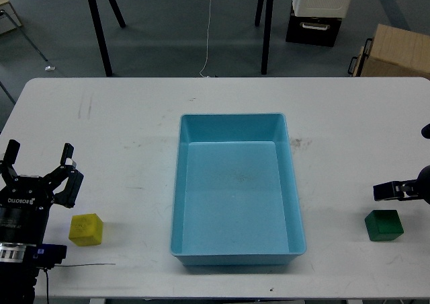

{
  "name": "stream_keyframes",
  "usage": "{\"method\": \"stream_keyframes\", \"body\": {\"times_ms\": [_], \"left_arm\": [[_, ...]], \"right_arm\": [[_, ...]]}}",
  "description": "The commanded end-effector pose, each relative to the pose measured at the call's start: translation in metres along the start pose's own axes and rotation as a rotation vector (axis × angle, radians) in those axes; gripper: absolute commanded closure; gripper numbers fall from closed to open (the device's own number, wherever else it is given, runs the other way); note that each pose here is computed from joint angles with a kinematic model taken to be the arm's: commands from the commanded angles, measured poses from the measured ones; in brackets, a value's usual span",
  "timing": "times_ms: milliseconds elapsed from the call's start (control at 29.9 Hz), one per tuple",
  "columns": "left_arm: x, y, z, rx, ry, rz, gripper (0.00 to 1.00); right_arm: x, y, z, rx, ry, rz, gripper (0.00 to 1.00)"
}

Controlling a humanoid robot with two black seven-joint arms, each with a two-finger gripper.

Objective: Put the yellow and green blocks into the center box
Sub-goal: 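Lower the right gripper onto the green cube and close it, then lift the green cube and carry it over the blue tray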

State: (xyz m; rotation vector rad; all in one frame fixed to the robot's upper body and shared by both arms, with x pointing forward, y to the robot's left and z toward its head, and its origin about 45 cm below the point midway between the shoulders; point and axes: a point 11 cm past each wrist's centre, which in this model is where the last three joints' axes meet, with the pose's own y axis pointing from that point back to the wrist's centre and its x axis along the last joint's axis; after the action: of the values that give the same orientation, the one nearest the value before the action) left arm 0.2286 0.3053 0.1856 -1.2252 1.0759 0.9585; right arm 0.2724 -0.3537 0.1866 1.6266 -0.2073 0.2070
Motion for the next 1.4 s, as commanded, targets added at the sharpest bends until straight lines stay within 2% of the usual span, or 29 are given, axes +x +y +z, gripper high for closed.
{"method": "stream_keyframes", "body": {"times_ms": [0,368,401,501,535,668,902,1036,1103,1203,1270,1370], "left_arm": [[0.002,0.000,-0.002,0.006,0.004,0.006,0.00],[0.005,-0.002,-0.002,0.006,0.006,0.010,0.00],[0.005,-0.002,-0.002,0.007,0.005,0.010,0.00],[0.006,-0.003,-0.002,0.008,0.006,0.011,0.00],[0.007,-0.003,-0.002,0.008,0.006,0.012,0.00],[0.010,-0.002,-0.001,0.005,0.007,0.024,0.00],[0.013,-0.001,-0.008,0.020,0.021,0.032,0.00],[0.014,-0.001,-0.008,0.021,0.020,0.034,0.00],[0.014,-0.001,-0.009,0.022,0.021,0.034,0.00],[0.015,0.000,-0.009,0.021,0.021,0.038,0.00],[0.015,0.001,-0.008,0.020,0.021,0.041,0.00],[0.016,0.003,-0.008,0.015,0.020,0.045,0.00]], "right_arm": [[-0.005,-0.004,-0.003,0.011,0.000,-0.016,0.00],[-0.029,-0.023,-0.013,0.038,0.005,-0.090,0.03],[-0.030,-0.023,-0.013,0.039,0.005,-0.090,0.09],[-0.029,-0.022,-0.015,0.043,0.015,-0.088,0.67],[-0.028,-0.022,-0.016,0.044,0.017,-0.085,0.76],[-0.023,-0.019,-0.016,0.043,0.011,-0.067,0.93],[-0.015,-0.004,-0.027,0.079,0.028,-0.023,0.99],[0.036,0.039,-0.045,0.114,0.060,0.139,0.99],[0.073,0.073,-0.070,0.168,0.078,0.232,0.99],[0.102,0.111,-0.129,0.297,0.115,0.266,0.99],[0.100,0.112,-0.157,0.329,0.164,0.228,0.99],[0.084,0.084,-0.189,0.306,0.269,0.143,0.99]]}}
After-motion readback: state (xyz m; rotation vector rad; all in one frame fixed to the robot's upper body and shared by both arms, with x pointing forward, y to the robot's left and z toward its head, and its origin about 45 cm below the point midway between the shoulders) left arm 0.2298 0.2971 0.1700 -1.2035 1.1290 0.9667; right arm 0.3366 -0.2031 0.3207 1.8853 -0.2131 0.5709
